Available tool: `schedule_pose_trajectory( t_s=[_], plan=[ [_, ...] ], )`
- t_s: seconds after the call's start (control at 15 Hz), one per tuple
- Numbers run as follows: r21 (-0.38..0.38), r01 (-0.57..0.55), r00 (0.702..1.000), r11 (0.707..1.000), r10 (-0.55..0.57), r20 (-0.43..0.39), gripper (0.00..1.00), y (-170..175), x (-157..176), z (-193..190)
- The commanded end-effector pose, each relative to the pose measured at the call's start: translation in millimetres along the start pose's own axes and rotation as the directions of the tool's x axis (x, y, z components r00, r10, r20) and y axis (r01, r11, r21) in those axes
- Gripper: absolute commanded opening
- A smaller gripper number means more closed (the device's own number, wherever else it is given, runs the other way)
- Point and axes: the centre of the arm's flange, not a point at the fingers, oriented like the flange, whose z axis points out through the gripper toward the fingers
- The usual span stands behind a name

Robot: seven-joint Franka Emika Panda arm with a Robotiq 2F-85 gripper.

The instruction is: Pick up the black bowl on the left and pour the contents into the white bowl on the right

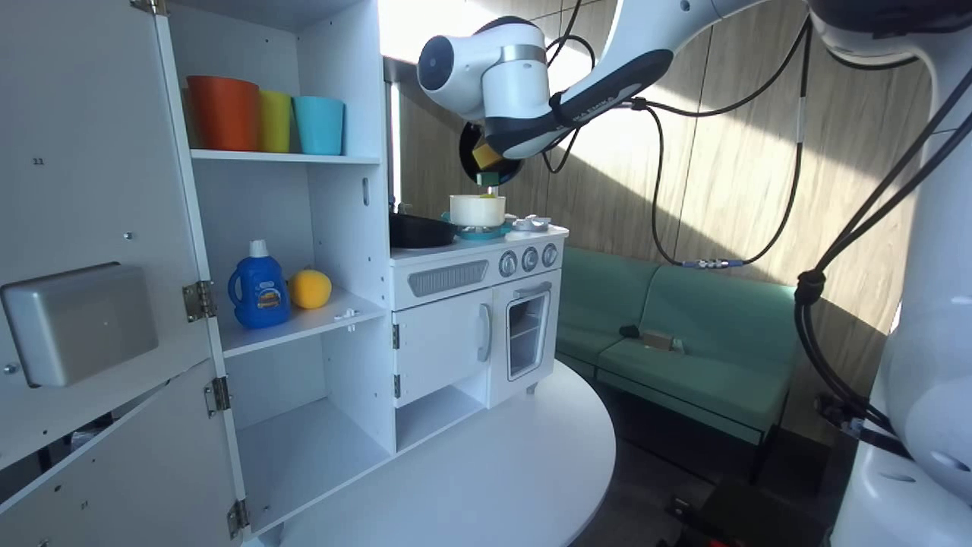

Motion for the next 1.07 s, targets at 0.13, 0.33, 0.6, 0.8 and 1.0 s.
schedule_pose_trajectory(
  t_s=[0.13, 0.33, 0.6, 0.8, 1.0],
  plan=[
    [-0.057, 0.035, 0.994, 0.998, -0.040, -0.100, 0.07, 0, -20, -12],
    [-0.074, 0.038, 0.990, 0.997, -0.047, -0.135, 0.07, 1, -18, -18],
    [-0.084, 0.003, 0.988, 0.996, -0.016, -0.153, 0.07, 9, -7, -21],
    [-0.040, -0.075, 0.994, 0.996, 0.072, -0.082, 0.07, 29, 9, -13],
    [0.024, -0.185, 0.982, 0.982, 0.184, 0.036, 0.07, 59, 28, -2]
  ],
)
